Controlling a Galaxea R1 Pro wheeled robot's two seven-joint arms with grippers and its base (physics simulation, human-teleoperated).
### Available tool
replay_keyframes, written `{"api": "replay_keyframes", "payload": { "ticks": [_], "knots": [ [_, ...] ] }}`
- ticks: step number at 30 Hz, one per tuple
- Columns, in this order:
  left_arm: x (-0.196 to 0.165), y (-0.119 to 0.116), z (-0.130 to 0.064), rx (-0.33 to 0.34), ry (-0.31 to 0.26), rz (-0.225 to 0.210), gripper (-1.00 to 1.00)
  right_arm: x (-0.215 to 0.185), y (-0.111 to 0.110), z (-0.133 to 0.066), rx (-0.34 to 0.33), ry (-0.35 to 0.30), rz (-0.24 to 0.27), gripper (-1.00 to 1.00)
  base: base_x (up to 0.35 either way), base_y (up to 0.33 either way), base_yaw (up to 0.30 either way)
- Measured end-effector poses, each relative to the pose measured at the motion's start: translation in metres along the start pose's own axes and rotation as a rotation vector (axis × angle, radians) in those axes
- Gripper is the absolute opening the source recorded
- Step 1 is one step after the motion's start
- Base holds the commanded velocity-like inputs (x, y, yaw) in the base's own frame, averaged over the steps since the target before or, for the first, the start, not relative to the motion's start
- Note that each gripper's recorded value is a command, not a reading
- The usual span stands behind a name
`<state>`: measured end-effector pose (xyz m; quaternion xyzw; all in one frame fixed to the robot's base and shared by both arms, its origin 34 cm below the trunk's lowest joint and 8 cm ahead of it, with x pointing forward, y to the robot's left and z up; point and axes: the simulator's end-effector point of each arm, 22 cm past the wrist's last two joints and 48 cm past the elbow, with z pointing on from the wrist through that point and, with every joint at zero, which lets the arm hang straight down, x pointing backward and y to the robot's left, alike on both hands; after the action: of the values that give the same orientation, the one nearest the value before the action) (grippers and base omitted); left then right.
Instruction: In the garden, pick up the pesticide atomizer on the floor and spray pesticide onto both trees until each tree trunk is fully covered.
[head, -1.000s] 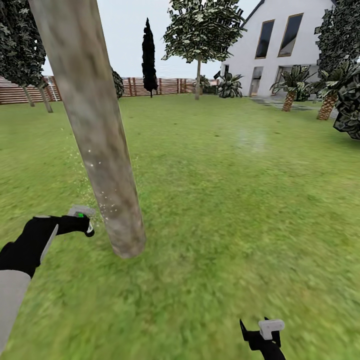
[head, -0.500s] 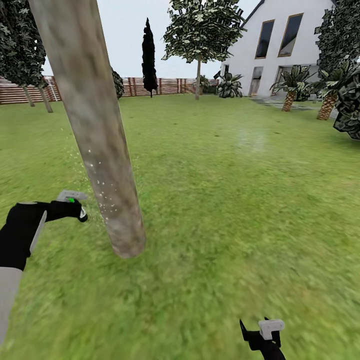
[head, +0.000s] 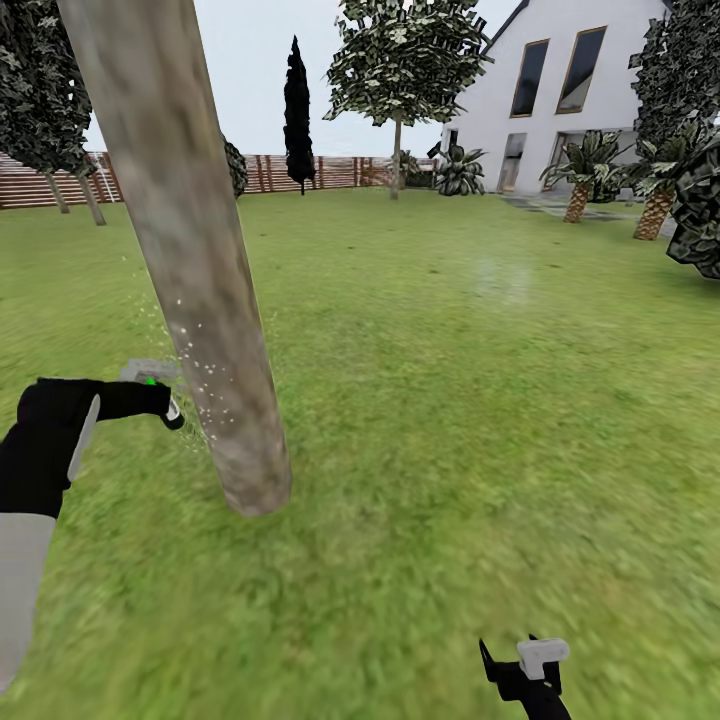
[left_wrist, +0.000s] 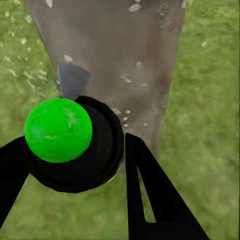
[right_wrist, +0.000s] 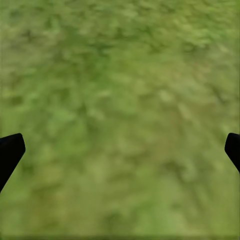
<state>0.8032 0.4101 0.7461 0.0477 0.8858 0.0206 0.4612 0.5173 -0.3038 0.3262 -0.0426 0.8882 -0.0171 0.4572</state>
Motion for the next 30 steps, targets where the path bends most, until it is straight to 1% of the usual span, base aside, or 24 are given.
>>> {"api": "replay_keyframes", "payload": {
  "ticks": [1,3,4,6,7,10,12,13,14,17,20,21,22,23,24,25,26,27,28,29,30],
  "knots": [
    [-0.010,0.000,-0.001,0.006,-0.014,-0.009,-1.00,0.000,0.000,0.000,0.000,0.000,0.000,1.00,0.000,0.000,0.000],
    [-0.018,-0.012,-0.001,0.022,-0.023,0.003,-1.00,0.000,0.000,0.000,0.000,0.000,0.000,1.00,0.000,0.000,0.000],
    [-0.018,-0.017,-0.001,0.028,-0.014,0.007,-1.00,0.000,0.000,0.000,0.000,0.000,0.000,1.00,0.000,0.000,0.000],
    [-0.033,-0.031,-0.008,0.047,-0.027,0.008,-1.00,0.000,0.000,0.000,0.000,0.000,0.000,1.00,0.000,0.000,0.000],
    [-0.039,-0.033,-0.011,0.045,-0.037,0.013,-1.00,0.000,0.000,0.000,0.000,0.000,0.000,1.00,0.000,0.000,0.000],
    [-0.047,-0.025,-0.015,0.027,-0.048,0.017,-1.00,0.000,0.000,0.000,0.000,0.000,0.000,1.00,0.000,0.000,0.000],
    [-0.066,-0.014,-0.021,0.007,-0.072,0.013,-1.00,0.000,0.000,0.000,0.000,0.000,0.000,1.00,0.000,0.000,0.000],
    [-0.070,-0.007,-0.023,-0.004,-0.075,0.012,-1.00,0.000,0.000,0.000,0.000,0.000,0.000,1.00,0.000,0.000,0.000],
    [-0.071,0.000,-0.025,-0.016,-0.075,0.013,-1.00,0.000,0.000,0.000,0.000,0.000,0.000,1.00,0.000,0.000,0.000],
    [-0.062,0.002,-0.022,-0.020,-0.057,0.019,-1.00,0.000,0.001,0.000,-0.001,0.000,0.000,1.00,0.000,0.000,0.000],
    [0.010,-0.002,0.007,-0.006,0.059,0.009,-1.00,0.000,0.001,0.000,-0.001,0.001,0.001,1.00,0.000,0.000,0.000],
    [0.032,-0.005,0.021,0.001,0.073,0.013,-1.00,0.000,0.001,0.000,-0.001,0.001,0.000,1.00,0.000,0.000,0.000],
    [0.055,-0.008,0.037,-0.006,0.094,0.012,-1.00,0.000,0.001,0.000,-0.001,0.001,0.000,1.00,0.000,0.000,0.000],
    [0.069,-0.009,0.047,-0.019,0.110,0.011,-1.00,0.000,0.001,0.000,-0.001,0.000,0.000,1.00,0.000,0.000,0.000],
    [0.086,-0.010,0.059,-0.049,0.128,0.007,-1.00,0.000,0.001,0.000,-0.001,0.001,0.001,1.00,0.000,0.000,0.000],
    [0.097,-0.014,0.068,-0.082,0.131,0.004,-1.00,0.000,0.001,0.000,-0.002,0.000,0.000,1.00,0.000,0.000,0.000],
    [0.104,-0.024,0.074,-0.079,0.135,-0.005,-1.00,0.000,0.001,0.000,-0.002,0.000,0.000,1.00,0.000,0.000,0.000],
    [0.116,-0.034,0.080,-0.069,0.151,-0.011,-1.00,0.000,0.001,0.000,-0.003,0.000,0.000,1.00,0.000,0.000,0.000],
    [0.133,-0.042,0.087,-0.059,0.146,-0.005,-1.00,0.000,0.002,0.000,-0.003,0.001,0.000,1.00,0.000,0.000,0.000],
    [0.138,-0.043,0.089,-0.058,0.136,0.001,-1.00,0.000,0.002,0.000,-0.003,0.000,0.000,1.00,0.000,0.000,0.000],
    [0.153,-0.044,0.093,-0.055,0.152,-0.002,-1.00,0.000,0.002,0.000,-0.003,0.000,0.000,1.00,0.000,0.000,0.000]
  ]
}}
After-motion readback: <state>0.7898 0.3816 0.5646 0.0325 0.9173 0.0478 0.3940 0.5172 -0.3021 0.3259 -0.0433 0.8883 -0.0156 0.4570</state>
